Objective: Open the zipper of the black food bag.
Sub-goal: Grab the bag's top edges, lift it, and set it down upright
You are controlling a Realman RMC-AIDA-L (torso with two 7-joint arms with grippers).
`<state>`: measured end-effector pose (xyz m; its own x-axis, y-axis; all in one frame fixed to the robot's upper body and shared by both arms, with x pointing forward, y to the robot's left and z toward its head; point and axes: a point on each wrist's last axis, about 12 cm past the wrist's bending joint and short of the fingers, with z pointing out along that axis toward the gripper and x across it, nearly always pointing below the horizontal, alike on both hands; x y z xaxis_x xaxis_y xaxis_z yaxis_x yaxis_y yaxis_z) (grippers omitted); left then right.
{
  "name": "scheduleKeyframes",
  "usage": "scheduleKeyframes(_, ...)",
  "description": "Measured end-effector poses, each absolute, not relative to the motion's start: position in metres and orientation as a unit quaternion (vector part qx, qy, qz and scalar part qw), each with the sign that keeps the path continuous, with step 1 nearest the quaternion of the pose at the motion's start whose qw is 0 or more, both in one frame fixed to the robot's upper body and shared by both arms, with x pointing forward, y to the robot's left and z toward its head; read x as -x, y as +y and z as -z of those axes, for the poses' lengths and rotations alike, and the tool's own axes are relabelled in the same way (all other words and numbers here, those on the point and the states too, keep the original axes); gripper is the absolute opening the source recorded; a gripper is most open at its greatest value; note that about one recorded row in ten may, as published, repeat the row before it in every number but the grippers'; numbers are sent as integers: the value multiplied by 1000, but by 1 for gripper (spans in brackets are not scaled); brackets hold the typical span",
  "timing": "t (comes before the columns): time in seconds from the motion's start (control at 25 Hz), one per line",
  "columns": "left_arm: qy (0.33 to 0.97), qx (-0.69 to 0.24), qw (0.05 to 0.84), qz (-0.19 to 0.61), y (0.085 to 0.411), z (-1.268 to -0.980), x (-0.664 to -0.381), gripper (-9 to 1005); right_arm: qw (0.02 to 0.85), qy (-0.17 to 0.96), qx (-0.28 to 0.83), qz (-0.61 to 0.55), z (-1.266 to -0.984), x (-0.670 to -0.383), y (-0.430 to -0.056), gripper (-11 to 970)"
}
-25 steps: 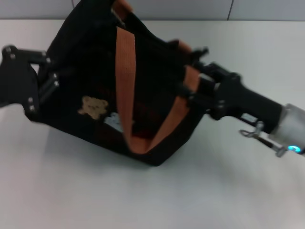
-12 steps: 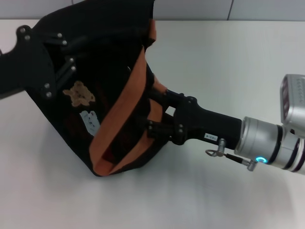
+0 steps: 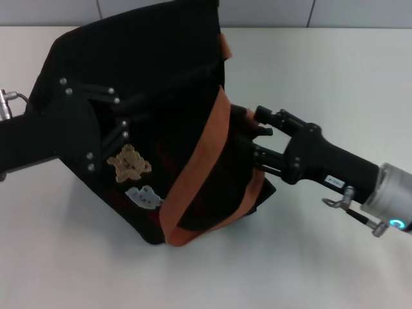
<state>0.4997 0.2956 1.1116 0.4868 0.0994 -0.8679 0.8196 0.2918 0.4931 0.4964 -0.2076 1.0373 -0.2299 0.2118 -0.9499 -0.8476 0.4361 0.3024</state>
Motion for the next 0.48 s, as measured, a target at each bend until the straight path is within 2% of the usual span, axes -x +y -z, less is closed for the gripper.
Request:
scheduleKeyframes(0.28,429,-542,665,284,288,-1107,-498,85,608,594,276,-449,-1050,-493,-235,822)
scheduleKeyframes(0.48,421,-544,662,296,278,-1101,-498,86,658,571,316,-376,-1046,-494,-229,822)
